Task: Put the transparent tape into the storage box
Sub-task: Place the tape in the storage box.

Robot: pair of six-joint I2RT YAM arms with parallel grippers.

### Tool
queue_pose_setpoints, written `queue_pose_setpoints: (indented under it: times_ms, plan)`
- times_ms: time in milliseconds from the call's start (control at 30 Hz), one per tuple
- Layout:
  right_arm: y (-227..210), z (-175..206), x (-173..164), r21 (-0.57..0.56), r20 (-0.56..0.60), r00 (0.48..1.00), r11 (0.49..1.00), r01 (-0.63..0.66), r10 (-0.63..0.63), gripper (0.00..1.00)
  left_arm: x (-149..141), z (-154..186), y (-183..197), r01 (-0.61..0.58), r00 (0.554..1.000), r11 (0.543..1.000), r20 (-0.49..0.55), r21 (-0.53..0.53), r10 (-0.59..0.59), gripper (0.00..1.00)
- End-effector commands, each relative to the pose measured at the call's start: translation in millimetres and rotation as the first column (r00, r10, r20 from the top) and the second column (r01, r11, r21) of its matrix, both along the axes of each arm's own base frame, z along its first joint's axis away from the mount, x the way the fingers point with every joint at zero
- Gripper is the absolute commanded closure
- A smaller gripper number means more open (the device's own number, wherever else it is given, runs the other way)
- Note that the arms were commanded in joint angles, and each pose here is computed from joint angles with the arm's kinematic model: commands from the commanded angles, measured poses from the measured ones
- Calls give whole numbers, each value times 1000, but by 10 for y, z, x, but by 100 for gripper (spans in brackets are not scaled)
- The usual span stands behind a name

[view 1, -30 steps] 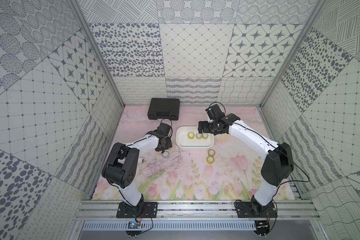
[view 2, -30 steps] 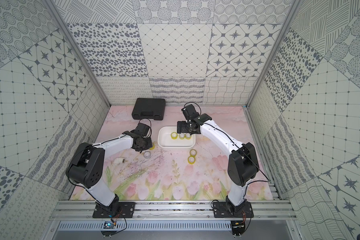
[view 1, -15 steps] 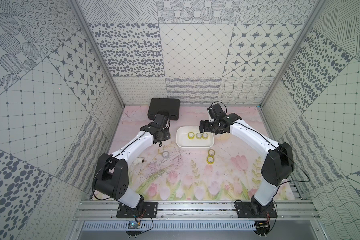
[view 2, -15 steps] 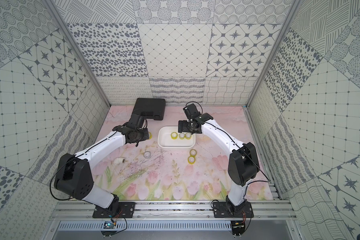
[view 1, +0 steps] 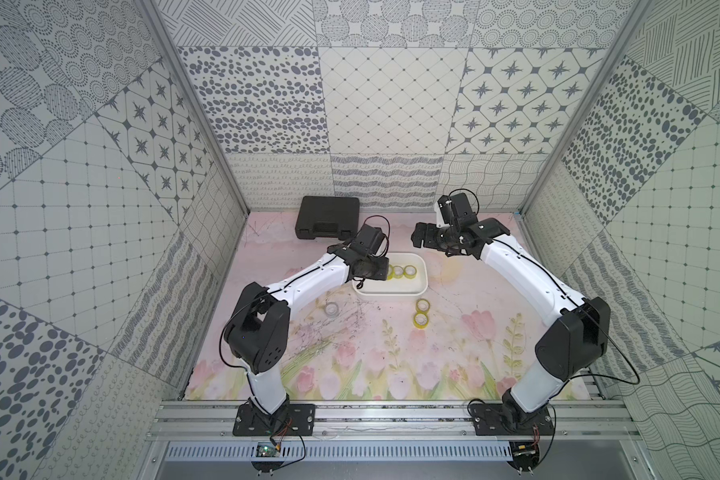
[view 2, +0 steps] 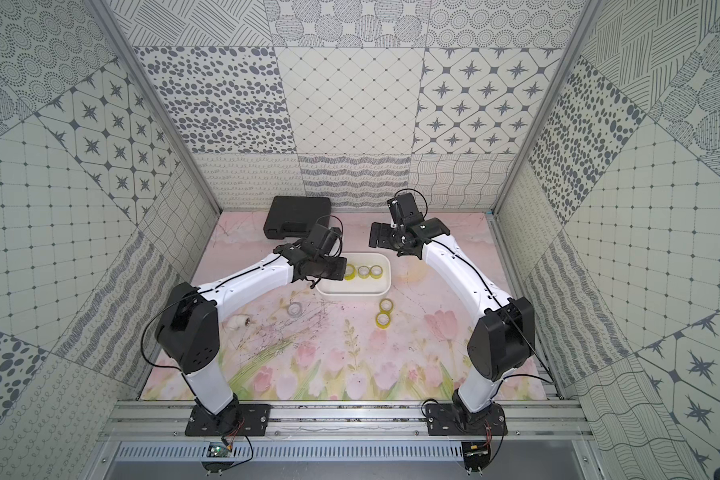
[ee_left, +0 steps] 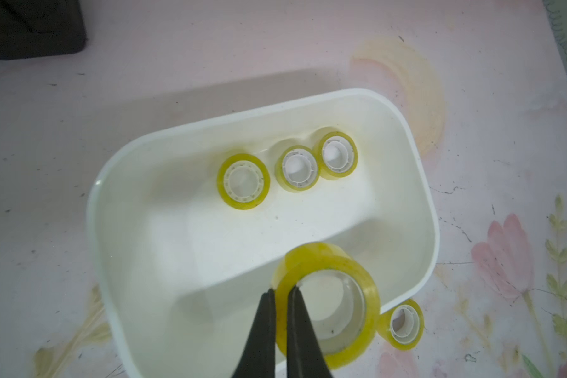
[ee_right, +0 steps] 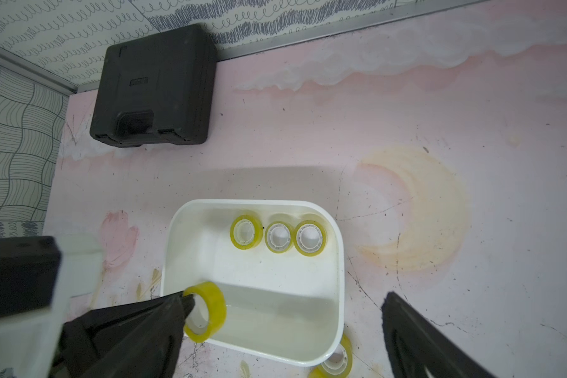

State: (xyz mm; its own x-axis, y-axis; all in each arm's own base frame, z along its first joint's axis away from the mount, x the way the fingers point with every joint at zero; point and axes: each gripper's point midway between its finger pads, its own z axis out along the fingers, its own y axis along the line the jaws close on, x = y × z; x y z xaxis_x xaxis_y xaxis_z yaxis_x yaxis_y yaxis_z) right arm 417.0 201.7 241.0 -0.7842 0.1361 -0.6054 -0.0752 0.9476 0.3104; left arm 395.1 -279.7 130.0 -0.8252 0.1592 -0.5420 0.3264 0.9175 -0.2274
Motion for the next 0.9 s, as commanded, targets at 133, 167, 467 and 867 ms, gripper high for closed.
queue_pose_setpoints:
  times_ms: [133, 167, 467, 867]
  plan:
    - [-23, 121, 28, 31, 32, 999, 1000, 6, -7, 3, -138, -351, -800, 233, 971, 970, -30, -74, -235, 100]
    - [-20, 112, 26, 33, 30, 1000, 999, 6, -7, 3, -140, -403, -842, 238, 970, 968, -39, -75, -242, 100]
    - [-51, 34, -8, 38, 6, 1000, 999, 2, -3, 3, -60, -761, -882, 213, 973, 977, -83, -19, -214, 100]
    - [-118, -19, -19, 40, -10, 1000, 999, 6, -5, 3, 119, -927, -845, 156, 986, 986, -71, 52, -153, 100]
